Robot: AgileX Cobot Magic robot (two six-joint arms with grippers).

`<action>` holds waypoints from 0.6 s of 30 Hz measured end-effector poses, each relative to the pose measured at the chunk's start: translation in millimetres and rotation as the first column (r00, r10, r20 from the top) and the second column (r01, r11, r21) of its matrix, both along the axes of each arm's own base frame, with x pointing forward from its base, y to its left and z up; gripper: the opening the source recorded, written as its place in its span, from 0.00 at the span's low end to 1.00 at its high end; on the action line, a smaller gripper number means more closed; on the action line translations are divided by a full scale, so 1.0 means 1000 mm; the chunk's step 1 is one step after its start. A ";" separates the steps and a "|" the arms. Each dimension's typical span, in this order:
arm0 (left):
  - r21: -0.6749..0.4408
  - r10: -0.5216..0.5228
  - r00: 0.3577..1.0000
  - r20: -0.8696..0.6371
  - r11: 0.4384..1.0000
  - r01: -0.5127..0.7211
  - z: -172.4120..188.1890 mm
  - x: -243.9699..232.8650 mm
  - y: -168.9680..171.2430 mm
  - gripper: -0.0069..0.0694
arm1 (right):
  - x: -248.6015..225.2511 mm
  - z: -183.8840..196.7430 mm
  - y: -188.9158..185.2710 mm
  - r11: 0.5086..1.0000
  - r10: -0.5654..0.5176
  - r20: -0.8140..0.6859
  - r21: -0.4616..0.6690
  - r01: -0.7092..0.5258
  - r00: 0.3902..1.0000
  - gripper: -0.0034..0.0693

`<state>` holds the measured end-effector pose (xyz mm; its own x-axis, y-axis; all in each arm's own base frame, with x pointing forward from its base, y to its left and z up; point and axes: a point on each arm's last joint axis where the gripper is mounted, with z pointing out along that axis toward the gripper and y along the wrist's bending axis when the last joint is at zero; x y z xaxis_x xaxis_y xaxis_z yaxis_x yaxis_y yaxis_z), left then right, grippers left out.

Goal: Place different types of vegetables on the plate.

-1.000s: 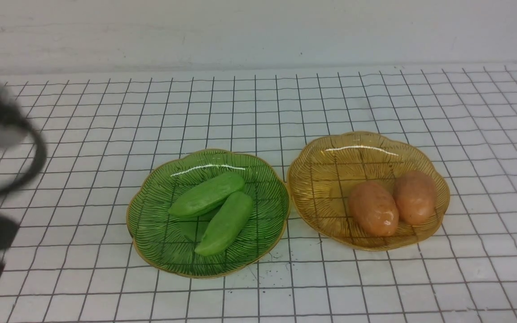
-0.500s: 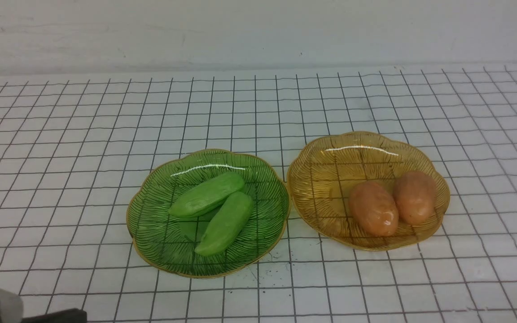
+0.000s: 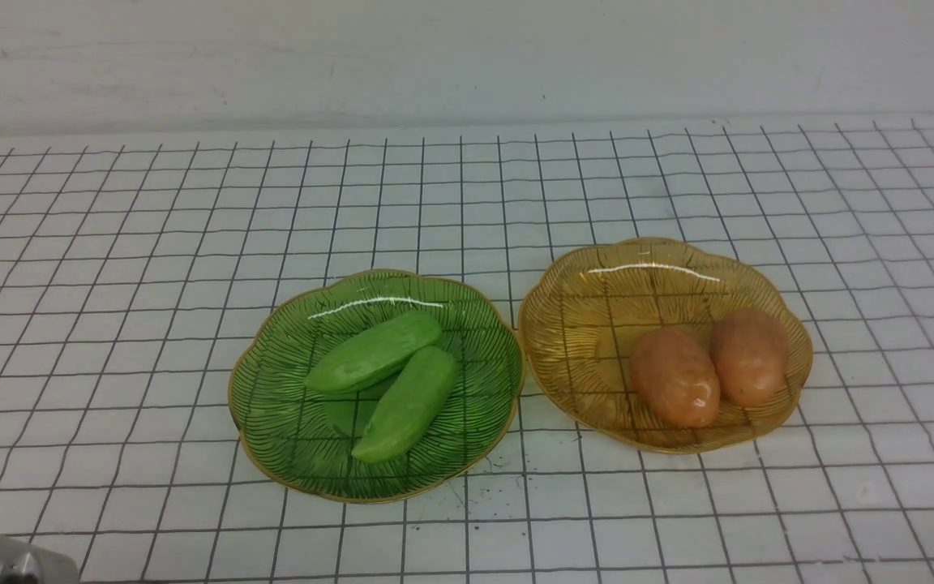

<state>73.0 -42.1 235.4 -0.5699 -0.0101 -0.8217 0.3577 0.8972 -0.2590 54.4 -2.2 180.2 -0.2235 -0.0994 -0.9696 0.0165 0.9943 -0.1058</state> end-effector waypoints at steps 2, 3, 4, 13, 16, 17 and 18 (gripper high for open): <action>0.021 -0.010 0.998 0.065 1.000 0.008 0.003 0.003 0.000 0.08 | 0.000 0.000 0.000 1.000 0.000 0.000 0.000 0.000 1.000 0.03; 0.022 -0.011 0.997 0.072 1.000 0.009 0.003 0.003 0.000 0.08 | 0.000 0.000 0.000 1.000 0.000 0.000 0.000 0.000 1.000 0.03; 0.036 -0.004 0.993 0.114 0.999 0.000 0.004 0.005 0.001 0.08 | 0.000 0.000 0.000 1.000 0.000 0.000 0.000 0.000 1.000 0.03; 0.083 0.047 0.931 0.362 0.993 -0.083 -0.022 -0.001 0.014 0.08 | 0.000 0.000 0.000 1.000 0.000 0.000 0.000 0.000 1.000 0.03; 0.069 0.140 0.895 0.424 0.980 -0.186 -0.041 -0.011 0.025 0.08 | 0.000 0.000 0.000 1.000 0.000 0.000 0.000 0.000 1.000 0.03; 0.066 0.149 0.892 0.427 0.979 -0.195 -0.042 -0.011 0.025 0.08 | 0.000 0.000 0.000 1.000 0.000 0.000 0.000 0.000 1.000 0.03; 0.055 0.185 0.880 0.438 0.971 -0.231 -0.045 -0.013 0.028 0.08 | 0.000 0.000 0.000 1.000 0.000 0.000 0.000 0.000 1.000 0.03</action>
